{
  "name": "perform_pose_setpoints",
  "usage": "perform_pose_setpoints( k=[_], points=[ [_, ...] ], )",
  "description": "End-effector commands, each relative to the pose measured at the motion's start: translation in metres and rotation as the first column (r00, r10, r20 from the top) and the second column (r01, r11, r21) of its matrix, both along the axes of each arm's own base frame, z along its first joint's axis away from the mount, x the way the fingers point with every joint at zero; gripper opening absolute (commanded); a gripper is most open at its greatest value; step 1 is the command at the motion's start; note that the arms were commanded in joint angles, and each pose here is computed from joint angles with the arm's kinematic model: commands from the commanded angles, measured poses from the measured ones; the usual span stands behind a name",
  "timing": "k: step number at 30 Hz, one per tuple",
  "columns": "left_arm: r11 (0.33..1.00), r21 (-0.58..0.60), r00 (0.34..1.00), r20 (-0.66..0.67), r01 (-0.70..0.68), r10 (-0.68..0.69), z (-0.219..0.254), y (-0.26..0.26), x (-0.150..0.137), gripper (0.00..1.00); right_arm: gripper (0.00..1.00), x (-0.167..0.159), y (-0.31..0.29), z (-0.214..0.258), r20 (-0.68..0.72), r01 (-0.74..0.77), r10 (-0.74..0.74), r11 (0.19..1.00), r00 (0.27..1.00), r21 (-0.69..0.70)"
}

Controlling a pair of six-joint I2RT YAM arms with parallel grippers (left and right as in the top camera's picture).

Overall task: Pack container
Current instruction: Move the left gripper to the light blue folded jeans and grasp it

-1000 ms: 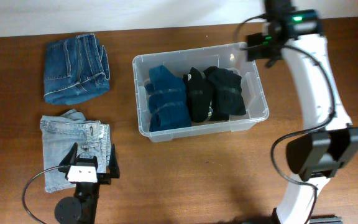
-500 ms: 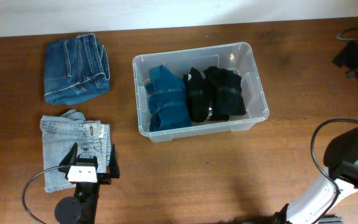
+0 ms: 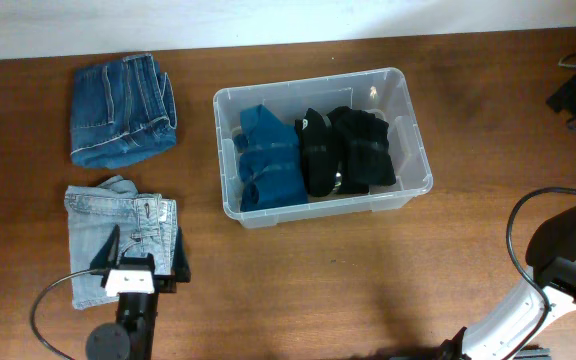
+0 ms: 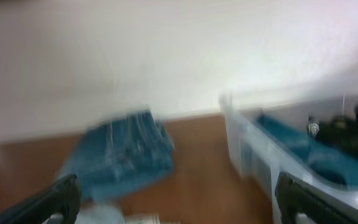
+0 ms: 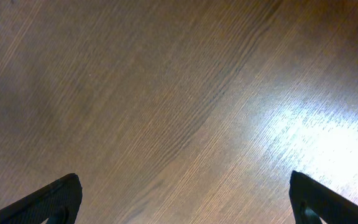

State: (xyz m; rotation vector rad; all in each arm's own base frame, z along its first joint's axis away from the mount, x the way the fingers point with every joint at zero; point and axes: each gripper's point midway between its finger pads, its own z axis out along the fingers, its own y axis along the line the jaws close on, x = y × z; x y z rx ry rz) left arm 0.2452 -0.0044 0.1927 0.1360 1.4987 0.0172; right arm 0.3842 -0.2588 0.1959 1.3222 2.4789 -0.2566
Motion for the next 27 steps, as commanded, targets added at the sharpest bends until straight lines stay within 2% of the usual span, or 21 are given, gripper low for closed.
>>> perform_pose_setpoints(
  k=[1, 3, 6, 9, 13, 16, 17, 18, 21, 22, 26, 27],
  points=[
    [0.993, 0.117, 0.993, 0.121, -0.003, -0.011, 0.032, -0.003, -0.005, 1.0, 0.99, 0.0, 0.001, -0.008, -0.013, 0.012, -0.011, 1.0, 1.0, 0.016],
    [0.985, 0.166, 0.988, 0.156, -0.046, 0.02, 0.05, 0.001, -0.007, 0.99, 0.99, 0.0, 0.001, -0.008, -0.013, 0.012, -0.011, 1.0, 1.0, 0.016],
    [0.972, 0.182, 0.985, 0.112, -0.147, 0.128, 0.069, 0.02, -0.003, 0.99, 0.99, 0.0, 0.001, -0.008, -0.013, 0.012, -0.012, 1.0, 1.0, 0.016],
    [0.957, 0.19, 0.974, -0.013, -0.218, 0.225, 0.09, 0.04, 0.015, 0.99, 0.98, 0.0, 0.001, -0.008, -0.013, 0.012, -0.011, 1.0, 1.0, 0.016],
    [0.959, 0.206, 0.914, -0.318, -0.193, 0.253, 0.108, 0.061, 0.064, 0.99, 0.99, 0.0, 0.001, -0.008, -0.013, 0.012, -0.011, 1.0, 1.0, 0.016],
    [0.965, 0.204, 0.798, -0.546, -0.168, 0.254, 0.098, 0.074, 0.086, 0.99, 0.99, 0.0, 0.001, -0.008, -0.013, 0.012, -0.011, 1.0, 1.0, 0.016],
    [0.967, 0.201, 0.711, -0.657, -0.155, 0.251, 0.088, 0.081, 0.096, 0.99, 0.98, 0.0, 0.001, -0.008, -0.013, 0.012, -0.011, 1.0, 1.0, 0.016],
    [0.965, 0.209, 0.663, -0.702, -0.158, 0.261, 0.082, 0.086, 0.1, 1.0, 0.99, 0.0, 0.001, -0.008, -0.013, 0.012, -0.011, 1.0, 1.0, 0.016],
    [0.952, 0.256, 0.509, -0.804, -0.167, 0.306, 0.053, 0.1, 0.102, 0.99, 0.99, 0.0, 0.001, -0.008, -0.013, 0.012, -0.011, 1.0, 1.0, 0.016],
    [0.943, 0.285, 0.425, -0.842, -0.171, 0.332, 0.031, 0.109, 0.101, 0.99, 0.98, 0.0, 0.001, -0.008, -0.013, 0.012, -0.011, 1.0, 1.0, 0.016],
    [0.937, 0.288, 0.288, -0.897, -0.198, 0.336, -0.012, 0.13, 0.1, 0.99, 0.99, 0.0, 0.001, -0.008, -0.013, 0.012, -0.011, 1.0, 1.0, 0.016],
    [0.935, 0.282, 0.228, -0.916, -0.215, 0.329, -0.03, 0.141, 0.097, 1.0, 0.98, 0.0, 0.001, -0.008, -0.013, 0.012, -0.011, 1.0, 1.0, 0.016]
  ],
)
